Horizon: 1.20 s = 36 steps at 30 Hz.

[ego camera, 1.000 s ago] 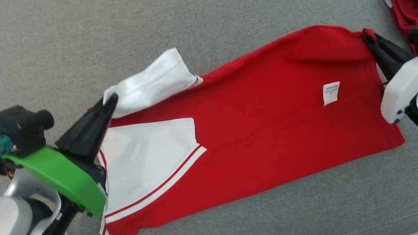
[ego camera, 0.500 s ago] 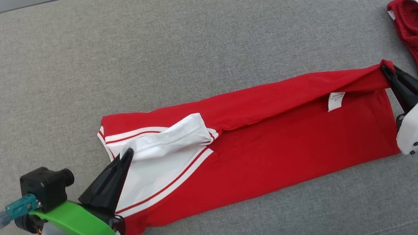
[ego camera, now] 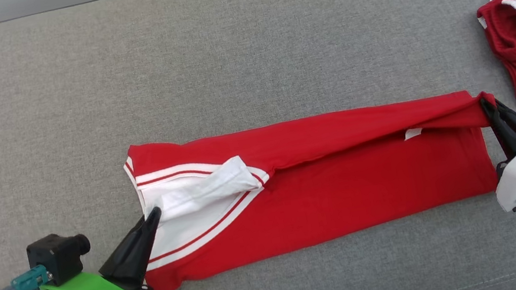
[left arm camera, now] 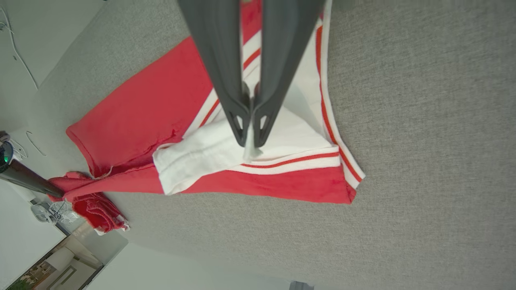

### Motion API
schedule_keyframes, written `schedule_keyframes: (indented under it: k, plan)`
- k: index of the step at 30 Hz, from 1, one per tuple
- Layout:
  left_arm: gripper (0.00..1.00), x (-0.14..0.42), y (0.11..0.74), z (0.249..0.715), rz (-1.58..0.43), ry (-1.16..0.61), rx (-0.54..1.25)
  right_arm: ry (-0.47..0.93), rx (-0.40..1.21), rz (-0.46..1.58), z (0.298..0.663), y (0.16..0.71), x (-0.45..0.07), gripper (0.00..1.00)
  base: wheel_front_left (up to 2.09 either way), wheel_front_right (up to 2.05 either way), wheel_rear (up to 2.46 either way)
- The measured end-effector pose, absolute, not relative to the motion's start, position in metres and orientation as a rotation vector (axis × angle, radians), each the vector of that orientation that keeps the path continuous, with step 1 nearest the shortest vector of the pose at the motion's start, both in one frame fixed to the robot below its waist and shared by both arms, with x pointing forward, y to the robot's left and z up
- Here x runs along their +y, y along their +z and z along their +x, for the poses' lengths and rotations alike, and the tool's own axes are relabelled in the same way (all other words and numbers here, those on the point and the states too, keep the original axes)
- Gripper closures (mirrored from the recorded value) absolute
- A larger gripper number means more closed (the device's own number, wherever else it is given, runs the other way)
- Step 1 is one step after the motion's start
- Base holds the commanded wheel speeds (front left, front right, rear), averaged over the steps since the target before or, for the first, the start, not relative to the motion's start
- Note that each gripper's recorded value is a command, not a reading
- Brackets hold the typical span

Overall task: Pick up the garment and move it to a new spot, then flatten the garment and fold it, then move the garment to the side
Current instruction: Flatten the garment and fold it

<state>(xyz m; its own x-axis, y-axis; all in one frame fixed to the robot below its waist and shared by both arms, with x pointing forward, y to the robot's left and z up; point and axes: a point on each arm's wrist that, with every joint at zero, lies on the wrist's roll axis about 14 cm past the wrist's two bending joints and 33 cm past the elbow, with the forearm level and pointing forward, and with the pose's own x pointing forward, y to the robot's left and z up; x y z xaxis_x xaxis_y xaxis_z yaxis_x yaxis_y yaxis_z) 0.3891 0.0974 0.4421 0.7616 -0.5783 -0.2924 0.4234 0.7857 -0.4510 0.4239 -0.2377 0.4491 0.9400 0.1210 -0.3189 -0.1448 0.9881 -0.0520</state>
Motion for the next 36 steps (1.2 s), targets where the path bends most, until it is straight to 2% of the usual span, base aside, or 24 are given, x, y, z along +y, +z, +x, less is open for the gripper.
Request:
schedule_keyframes:
  k: [1,2,3,4,5,18,25,36]
  plan:
    - [1.00,0.097,0.441,0.387,-0.383,-0.557,0.440,0.135,0.324,-0.073,0.422,0.448,-0.237,0.85,0.00,0.00,0.00]
    - [1.00,0.095,0.440,0.384,-0.391,-0.558,0.445,0.136,0.329,-0.073,0.419,0.446,-0.235,0.78,0.00,0.00,0.00]
    - [0.84,0.093,0.439,0.382,-0.399,-0.559,0.447,0.139,0.337,-0.074,0.416,0.443,-0.234,0.38,0.00,0.00,0.00]
    - [0.52,0.092,0.439,0.380,-0.406,-0.558,0.444,0.139,0.342,-0.071,0.413,0.442,-0.233,0.00,0.00,0.00,0.00]
    - [0.00,0.091,0.438,0.378,-0.410,-0.556,0.444,0.133,0.351,-0.063,0.409,0.438,-0.234,0.00,0.00,0.00,0.00]
    - [0.00,0.113,0.451,0.378,-0.398,-0.413,0.322,-0.015,0.368,-0.045,0.373,0.428,-0.274,0.00,0.00,0.00,0.00]
    - [0.00,0.122,0.476,0.391,-0.374,-0.320,0.186,-0.042,0.334,-0.027,0.380,0.441,-0.275,0.00,0.00,0.00,0.00]
    - [0.00,0.125,0.498,0.393,-0.292,-0.217,0.040,0.055,0.323,-0.036,0.413,0.454,-0.242,0.00,0.00,0.00,0.00]
